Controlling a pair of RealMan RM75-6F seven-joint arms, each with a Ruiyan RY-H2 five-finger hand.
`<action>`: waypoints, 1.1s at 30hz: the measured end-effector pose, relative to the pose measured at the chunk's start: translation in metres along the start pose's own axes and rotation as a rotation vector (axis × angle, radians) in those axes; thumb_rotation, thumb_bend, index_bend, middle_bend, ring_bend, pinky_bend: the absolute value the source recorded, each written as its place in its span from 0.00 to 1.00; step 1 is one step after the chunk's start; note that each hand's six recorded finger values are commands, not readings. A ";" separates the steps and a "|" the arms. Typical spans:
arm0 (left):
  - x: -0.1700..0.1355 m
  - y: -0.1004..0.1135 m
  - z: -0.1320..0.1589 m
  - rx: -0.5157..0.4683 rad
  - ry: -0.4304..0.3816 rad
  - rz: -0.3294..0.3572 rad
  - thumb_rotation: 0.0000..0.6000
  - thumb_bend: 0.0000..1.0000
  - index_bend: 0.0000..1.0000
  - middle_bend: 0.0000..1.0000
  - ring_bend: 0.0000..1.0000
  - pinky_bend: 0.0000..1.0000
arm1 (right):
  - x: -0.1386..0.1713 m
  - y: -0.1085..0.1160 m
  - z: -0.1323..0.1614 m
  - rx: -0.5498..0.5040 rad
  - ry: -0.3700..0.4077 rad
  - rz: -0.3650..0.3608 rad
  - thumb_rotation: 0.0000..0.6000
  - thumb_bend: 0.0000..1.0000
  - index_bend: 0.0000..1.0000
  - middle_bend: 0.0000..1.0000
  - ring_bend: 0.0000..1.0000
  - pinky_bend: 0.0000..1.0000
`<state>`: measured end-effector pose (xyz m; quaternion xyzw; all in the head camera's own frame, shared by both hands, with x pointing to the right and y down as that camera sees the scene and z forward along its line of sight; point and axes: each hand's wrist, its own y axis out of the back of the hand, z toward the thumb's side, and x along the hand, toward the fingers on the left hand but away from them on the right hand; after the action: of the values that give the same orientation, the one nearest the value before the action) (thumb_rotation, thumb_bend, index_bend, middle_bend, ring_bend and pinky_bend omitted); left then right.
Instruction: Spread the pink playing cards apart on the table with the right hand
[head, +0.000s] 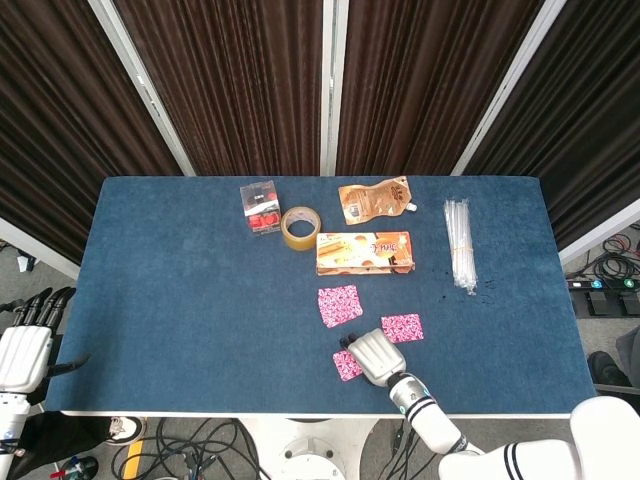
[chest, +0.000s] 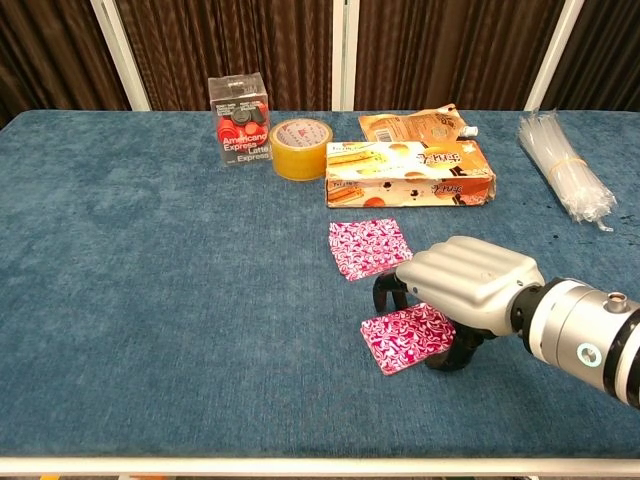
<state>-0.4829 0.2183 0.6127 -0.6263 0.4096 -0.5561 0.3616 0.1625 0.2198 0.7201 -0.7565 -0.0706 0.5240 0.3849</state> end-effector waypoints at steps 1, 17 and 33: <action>0.000 0.000 0.000 0.000 0.000 0.000 1.00 0.00 0.06 0.07 0.00 0.10 | 0.000 0.001 0.000 0.000 0.000 0.000 1.00 0.11 0.21 0.20 0.64 0.76; 0.001 0.001 0.003 0.008 -0.007 0.001 1.00 0.00 0.06 0.07 0.00 0.10 | 0.025 0.039 -0.032 -0.013 -0.055 -0.118 1.00 0.10 0.18 0.19 0.64 0.76; 0.003 0.002 0.011 0.019 -0.022 0.004 1.00 0.00 0.06 0.07 0.00 0.10 | 0.096 0.041 -0.143 -0.103 -0.259 -0.280 1.00 0.08 0.02 0.01 0.00 0.00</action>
<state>-0.4717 0.2151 0.6105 -0.6283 0.4016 -0.5522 0.3730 0.3137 0.1674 0.6443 -0.6842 -0.2507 0.5541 0.4025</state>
